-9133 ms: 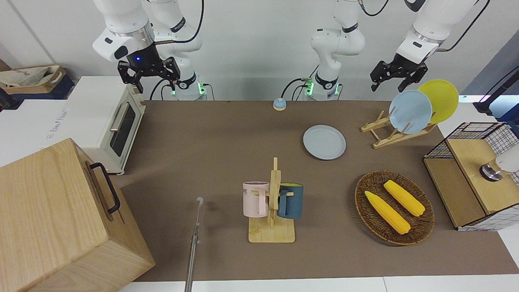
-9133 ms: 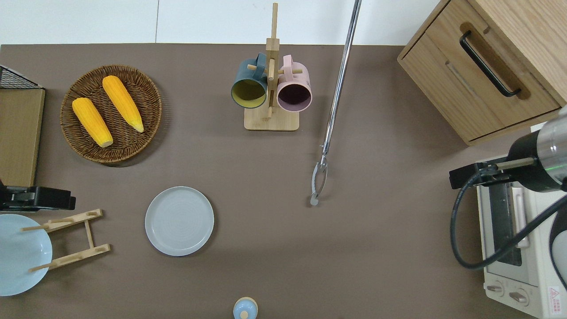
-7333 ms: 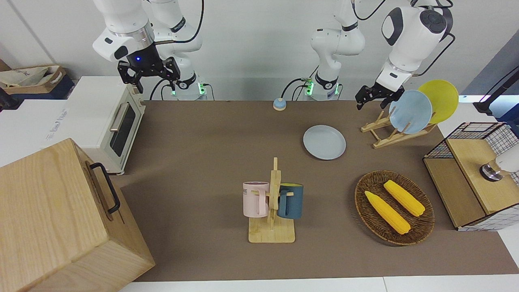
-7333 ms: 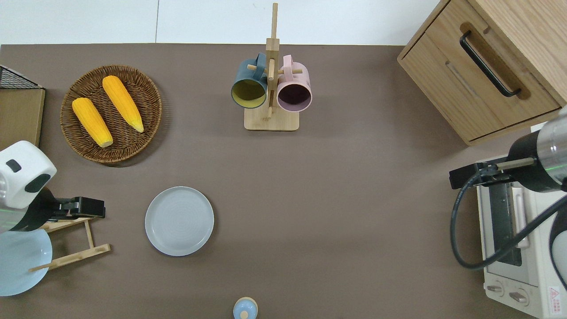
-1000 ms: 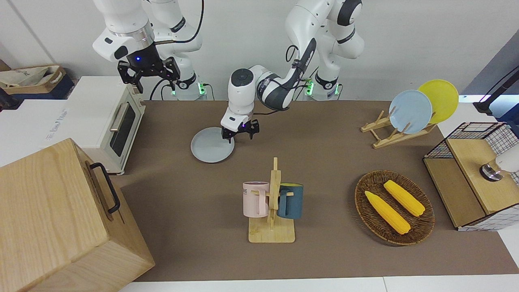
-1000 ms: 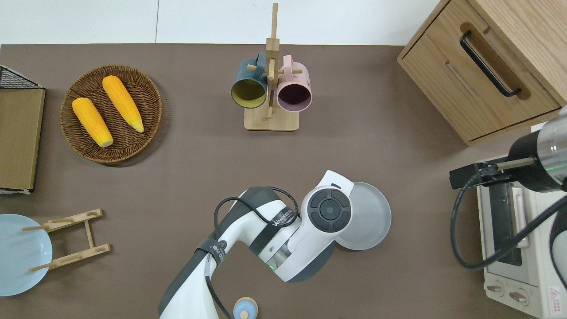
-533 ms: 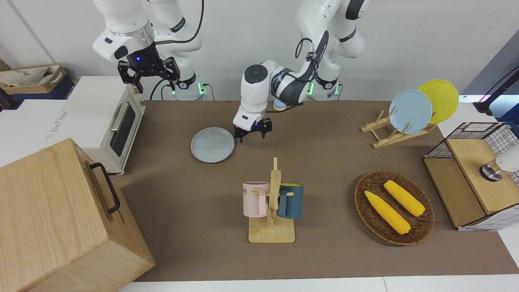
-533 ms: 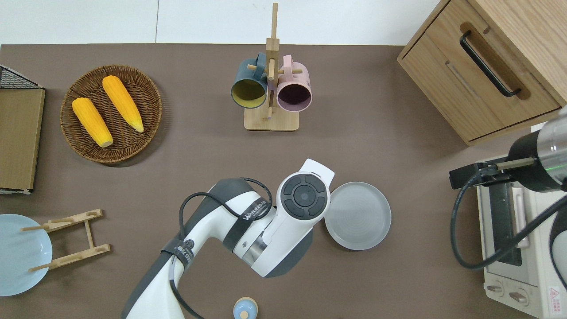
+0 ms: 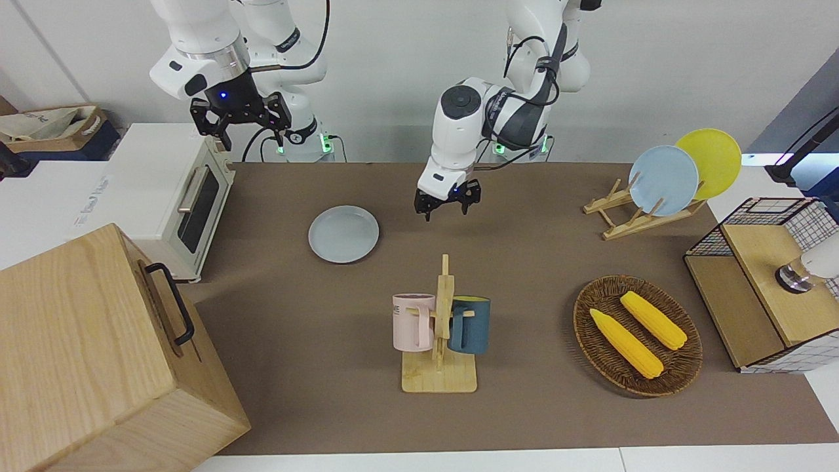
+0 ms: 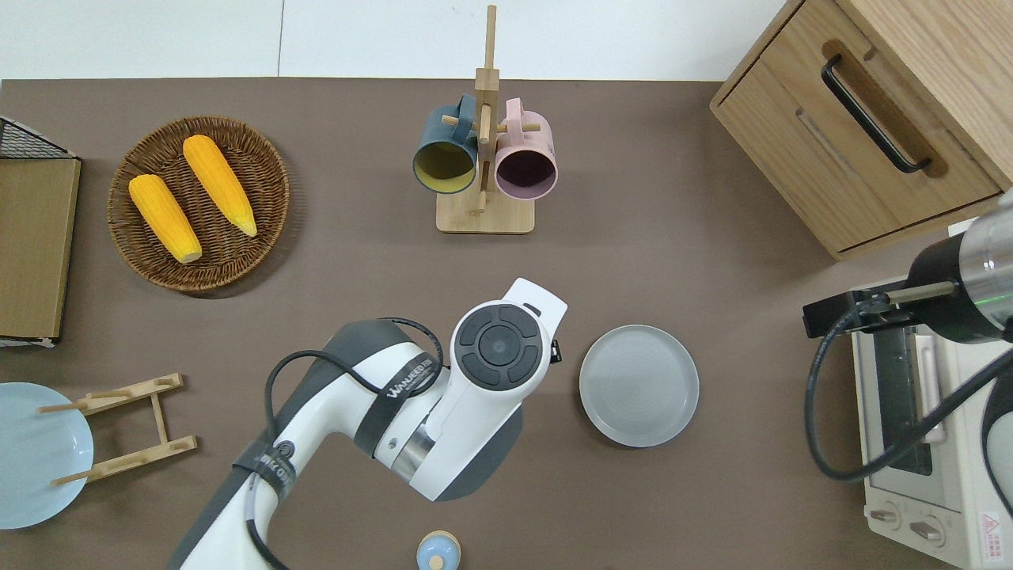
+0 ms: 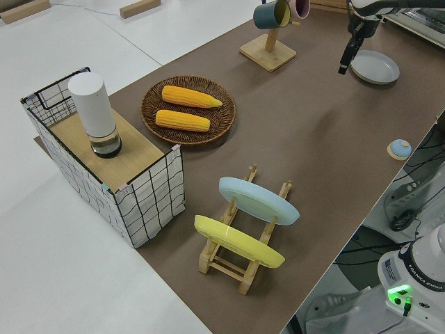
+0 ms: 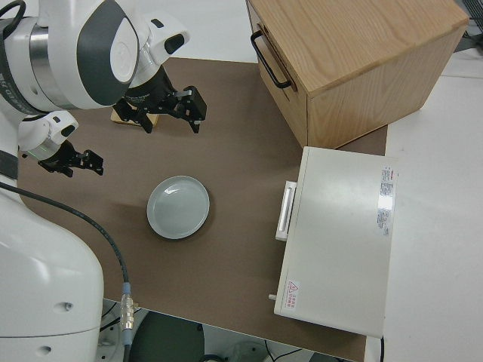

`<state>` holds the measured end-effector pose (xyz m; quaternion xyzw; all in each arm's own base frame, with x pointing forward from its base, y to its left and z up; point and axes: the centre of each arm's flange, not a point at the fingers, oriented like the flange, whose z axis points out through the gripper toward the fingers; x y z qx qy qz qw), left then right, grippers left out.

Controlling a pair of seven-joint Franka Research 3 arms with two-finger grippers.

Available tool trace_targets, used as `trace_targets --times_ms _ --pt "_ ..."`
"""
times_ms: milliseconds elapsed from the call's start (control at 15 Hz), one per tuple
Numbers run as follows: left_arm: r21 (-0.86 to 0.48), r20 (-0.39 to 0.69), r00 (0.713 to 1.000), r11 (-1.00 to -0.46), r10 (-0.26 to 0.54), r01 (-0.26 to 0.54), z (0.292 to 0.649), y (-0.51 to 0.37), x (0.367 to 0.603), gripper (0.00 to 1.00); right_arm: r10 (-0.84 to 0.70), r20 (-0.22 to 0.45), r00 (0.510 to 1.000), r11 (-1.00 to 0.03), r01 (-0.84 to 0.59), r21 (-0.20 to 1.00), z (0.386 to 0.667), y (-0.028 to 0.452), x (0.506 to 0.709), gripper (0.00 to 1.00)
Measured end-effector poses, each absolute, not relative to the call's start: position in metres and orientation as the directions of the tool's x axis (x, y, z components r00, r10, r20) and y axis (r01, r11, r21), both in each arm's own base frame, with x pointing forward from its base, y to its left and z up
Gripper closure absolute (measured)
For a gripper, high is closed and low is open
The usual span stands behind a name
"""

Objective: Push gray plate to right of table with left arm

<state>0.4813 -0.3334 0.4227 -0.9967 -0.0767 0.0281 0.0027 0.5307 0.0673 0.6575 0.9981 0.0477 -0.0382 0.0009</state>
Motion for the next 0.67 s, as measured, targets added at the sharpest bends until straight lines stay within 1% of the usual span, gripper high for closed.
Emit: trace_targets --times_ms 400,667 --pt "-0.022 -0.067 0.992 -0.995 0.104 0.102 0.476 -0.246 0.5 0.01 0.095 -0.076 0.993 -0.995 0.095 -0.002 0.657 0.067 0.531 0.01" --pt "-0.021 -0.073 0.993 -0.996 0.094 0.092 0.508 -0.173 0.516 0.0 0.095 -0.076 0.993 -0.995 0.095 -0.002 0.657 0.067 0.531 0.01"
